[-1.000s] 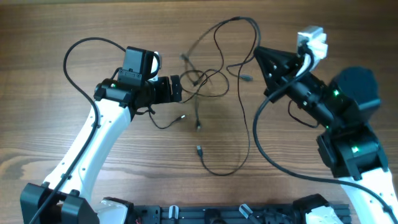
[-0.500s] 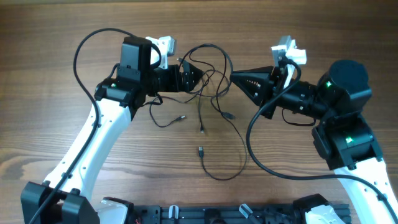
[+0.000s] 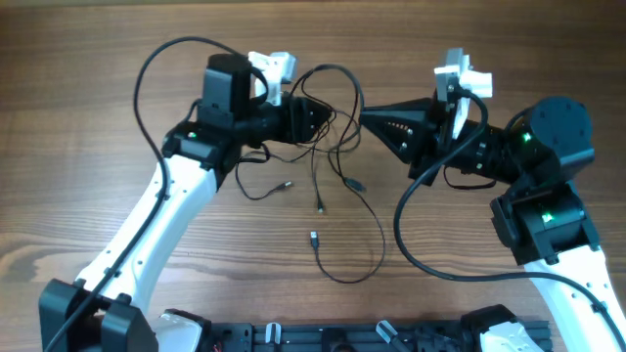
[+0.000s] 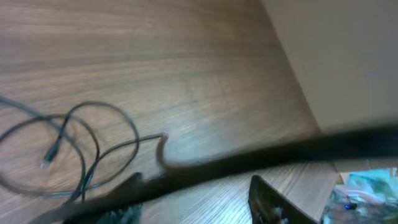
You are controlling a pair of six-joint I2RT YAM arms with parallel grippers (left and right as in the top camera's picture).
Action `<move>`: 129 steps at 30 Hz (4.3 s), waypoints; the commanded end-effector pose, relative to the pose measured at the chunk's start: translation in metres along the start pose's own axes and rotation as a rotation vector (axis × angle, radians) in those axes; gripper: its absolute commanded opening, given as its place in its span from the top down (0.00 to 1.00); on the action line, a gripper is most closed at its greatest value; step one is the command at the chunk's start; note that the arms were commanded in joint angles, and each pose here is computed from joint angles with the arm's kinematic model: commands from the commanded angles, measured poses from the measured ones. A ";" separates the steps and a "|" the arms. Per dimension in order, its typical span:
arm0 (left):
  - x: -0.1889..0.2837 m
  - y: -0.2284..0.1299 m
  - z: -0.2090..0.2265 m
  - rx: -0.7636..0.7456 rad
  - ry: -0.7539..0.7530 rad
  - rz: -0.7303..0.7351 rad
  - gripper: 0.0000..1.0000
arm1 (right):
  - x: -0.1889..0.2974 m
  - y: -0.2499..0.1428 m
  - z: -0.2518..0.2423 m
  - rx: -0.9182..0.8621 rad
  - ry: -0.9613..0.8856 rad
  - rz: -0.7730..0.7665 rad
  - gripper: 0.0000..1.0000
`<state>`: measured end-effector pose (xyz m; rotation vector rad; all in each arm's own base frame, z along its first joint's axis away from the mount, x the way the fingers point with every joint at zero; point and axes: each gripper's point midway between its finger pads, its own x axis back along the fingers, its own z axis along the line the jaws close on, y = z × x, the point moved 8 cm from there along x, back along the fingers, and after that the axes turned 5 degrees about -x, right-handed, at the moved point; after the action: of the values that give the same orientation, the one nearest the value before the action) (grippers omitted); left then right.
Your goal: Untangle cables
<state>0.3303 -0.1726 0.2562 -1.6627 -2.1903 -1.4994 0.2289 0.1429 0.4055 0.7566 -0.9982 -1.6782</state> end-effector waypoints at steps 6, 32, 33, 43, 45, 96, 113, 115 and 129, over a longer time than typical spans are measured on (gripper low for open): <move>-0.016 0.027 0.003 -0.101 0.138 -0.189 0.41 | 0.000 -0.003 0.011 -0.033 0.117 0.060 0.96; 0.080 -0.041 0.140 0.416 0.636 0.120 0.96 | 0.314 -0.146 -0.213 -1.303 -1.900 -0.403 0.96; 0.078 -0.041 0.138 0.422 0.614 0.120 0.96 | 0.320 -0.150 -0.214 -1.327 -1.900 -0.411 0.96; 0.050 -0.045 0.103 0.363 0.465 0.196 0.96 | 0.288 -0.060 -0.223 -0.778 -1.317 -0.365 0.50; 0.046 -0.047 0.099 0.348 0.464 0.208 0.95 | 0.256 -0.072 -0.218 -0.752 -1.138 -0.184 0.47; 0.043 -0.052 0.094 0.349 0.459 0.239 0.96 | 0.273 0.044 -0.243 -0.788 -1.956 -0.103 0.96; 0.044 -0.054 0.094 0.357 0.461 0.250 0.96 | 0.251 -0.010 -0.248 -1.023 -1.574 0.300 0.08; 0.044 -0.054 0.094 0.356 0.461 0.250 0.96 | 0.245 -0.018 -0.239 -1.062 -1.549 0.385 0.07; 0.044 -0.054 0.094 0.356 0.461 0.250 0.96 | 0.198 -0.171 -0.240 -1.324 -1.367 0.840 0.16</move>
<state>0.3178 -0.0757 0.1930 -1.2700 -1.8022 -1.1867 0.3083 -0.0912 0.1629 -1.6338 -0.5931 -1.5134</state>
